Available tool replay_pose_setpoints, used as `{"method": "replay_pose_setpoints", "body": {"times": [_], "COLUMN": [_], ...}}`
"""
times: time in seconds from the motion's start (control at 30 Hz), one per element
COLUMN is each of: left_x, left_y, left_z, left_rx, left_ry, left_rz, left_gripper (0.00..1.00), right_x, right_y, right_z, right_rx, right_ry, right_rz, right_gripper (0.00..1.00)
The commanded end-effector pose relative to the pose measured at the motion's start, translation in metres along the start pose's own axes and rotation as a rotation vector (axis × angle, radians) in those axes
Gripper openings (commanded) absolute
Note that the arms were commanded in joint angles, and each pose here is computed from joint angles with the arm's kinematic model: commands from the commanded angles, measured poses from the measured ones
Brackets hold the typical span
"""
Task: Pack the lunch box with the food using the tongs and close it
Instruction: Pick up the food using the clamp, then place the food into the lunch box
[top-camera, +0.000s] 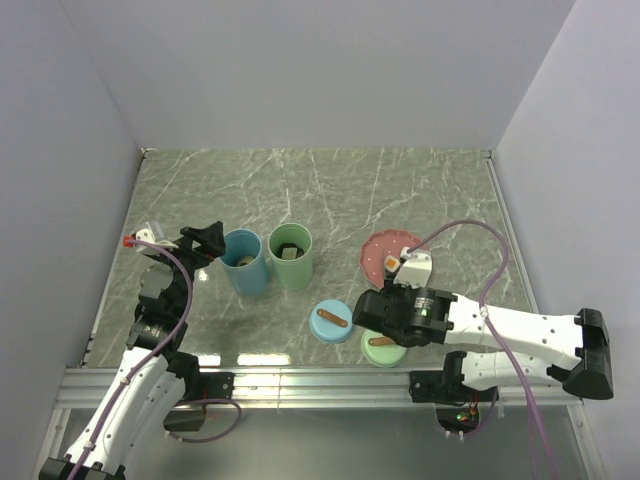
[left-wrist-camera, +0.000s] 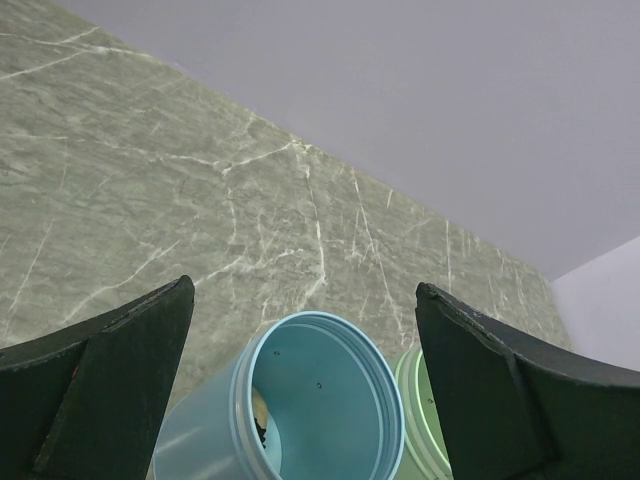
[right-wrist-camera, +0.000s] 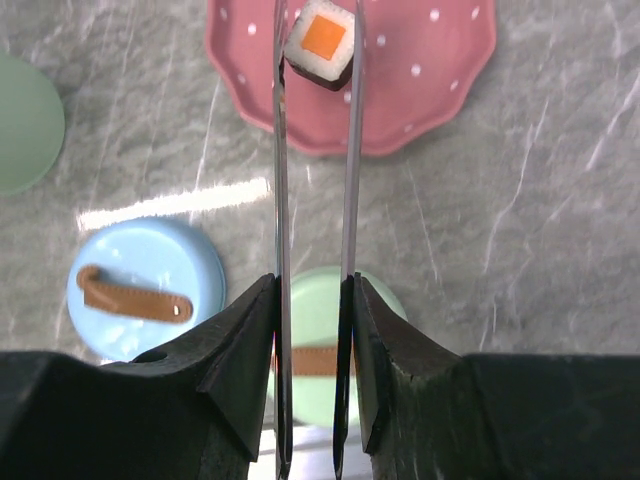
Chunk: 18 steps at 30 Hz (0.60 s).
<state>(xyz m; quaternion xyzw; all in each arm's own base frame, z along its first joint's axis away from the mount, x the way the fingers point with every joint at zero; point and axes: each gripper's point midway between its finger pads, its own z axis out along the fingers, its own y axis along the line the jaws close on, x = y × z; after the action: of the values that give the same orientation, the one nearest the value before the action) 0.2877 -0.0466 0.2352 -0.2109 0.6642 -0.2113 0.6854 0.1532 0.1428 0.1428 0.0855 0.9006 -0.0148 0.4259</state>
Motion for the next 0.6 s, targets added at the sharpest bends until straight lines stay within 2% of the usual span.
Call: {"method": "replay_pose_setpoints", "body": {"times": [0.0,0.33,0.57], "left_x": [-0.01,-0.009,-0.009], "left_y": [-0.007,-0.002,0.002], "left_z": [0.0,0.003,0.004], "left_rx": [0.027,0.001,-0.019], "left_ry": [-0.035,-0.035,-0.038], "left_rz": [-0.018,-0.01,-0.005], "left_gripper": [0.99,0.99,0.99], "right_x": [-0.036,-0.105,-0.15], "right_y": [0.013,0.04,0.077], "right_z": [0.004,0.01,0.007], "right_rx": [-0.041,-0.126,-0.203], "right_ry": [-0.102,-0.201,-0.256], "right_rz": [0.037,0.042,0.015], "right_gripper": [0.38,0.38,0.37]}}
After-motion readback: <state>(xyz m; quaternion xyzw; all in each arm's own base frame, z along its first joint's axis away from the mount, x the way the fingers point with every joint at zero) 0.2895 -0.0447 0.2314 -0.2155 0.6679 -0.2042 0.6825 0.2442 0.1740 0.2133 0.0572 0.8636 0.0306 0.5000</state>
